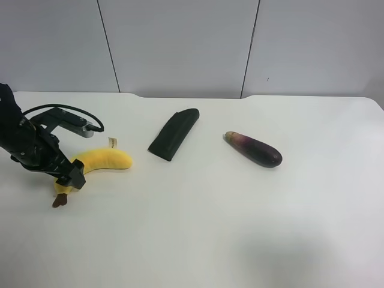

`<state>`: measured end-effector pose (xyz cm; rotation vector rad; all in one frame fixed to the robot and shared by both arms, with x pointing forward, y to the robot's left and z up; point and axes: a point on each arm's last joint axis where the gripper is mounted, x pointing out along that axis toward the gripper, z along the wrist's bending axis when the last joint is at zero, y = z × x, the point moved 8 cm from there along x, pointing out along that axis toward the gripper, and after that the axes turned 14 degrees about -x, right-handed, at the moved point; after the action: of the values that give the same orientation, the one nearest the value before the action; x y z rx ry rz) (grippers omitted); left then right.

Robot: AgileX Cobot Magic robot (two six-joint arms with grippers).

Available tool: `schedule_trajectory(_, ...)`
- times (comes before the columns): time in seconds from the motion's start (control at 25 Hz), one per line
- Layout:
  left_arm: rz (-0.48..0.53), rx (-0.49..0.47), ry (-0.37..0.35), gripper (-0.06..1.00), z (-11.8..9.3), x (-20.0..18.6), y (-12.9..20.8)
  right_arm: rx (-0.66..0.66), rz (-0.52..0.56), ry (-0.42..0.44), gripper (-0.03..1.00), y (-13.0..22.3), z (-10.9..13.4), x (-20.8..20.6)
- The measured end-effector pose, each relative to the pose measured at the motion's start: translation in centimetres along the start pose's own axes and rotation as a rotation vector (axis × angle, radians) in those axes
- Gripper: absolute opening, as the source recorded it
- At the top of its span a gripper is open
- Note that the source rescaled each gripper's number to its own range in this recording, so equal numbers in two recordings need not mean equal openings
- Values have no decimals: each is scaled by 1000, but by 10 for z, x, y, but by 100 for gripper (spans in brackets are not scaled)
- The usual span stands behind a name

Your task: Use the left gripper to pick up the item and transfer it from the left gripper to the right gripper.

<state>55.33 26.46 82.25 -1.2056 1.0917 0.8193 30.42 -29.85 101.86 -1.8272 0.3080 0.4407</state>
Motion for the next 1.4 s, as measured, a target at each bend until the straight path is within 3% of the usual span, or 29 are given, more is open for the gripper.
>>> schedule_trajectory(0.24, 60, 25, -2, 99, 1, 14, 10, 0, 0, 0, 95, 0, 0, 0)
schedule_trajectory(0.36, 75, 25, 0, 88, 1, 18, 13, 0, 0, 0, 95, 0, 0, 0)
schedule_trajectory(0.48, 77, 26, 0, 67, 1, 18, 14, 0, 0, 0, 95, 0, 0, 0)
schedule_trajectory(0.68, 103, 5, 3, 15, 0, 18, 18, 0, 0, 0, 95, 0, 0, 0)
schedule_trajectory(0.76, 111, -14, 4, 2, 0, 15, 18, 0, 0, 0, 95, 0, 0, 0)
schedule_trajectory(1.12, 115, -141, 17, 0, -6, -66, -39, 0, 0, 0, 95, 0, 0, 0)
schedule_trajectory(1.4, 102, 15, 62, 0, -59, -118, -66, 1, 0, -1, 95, 0, 0, 0)
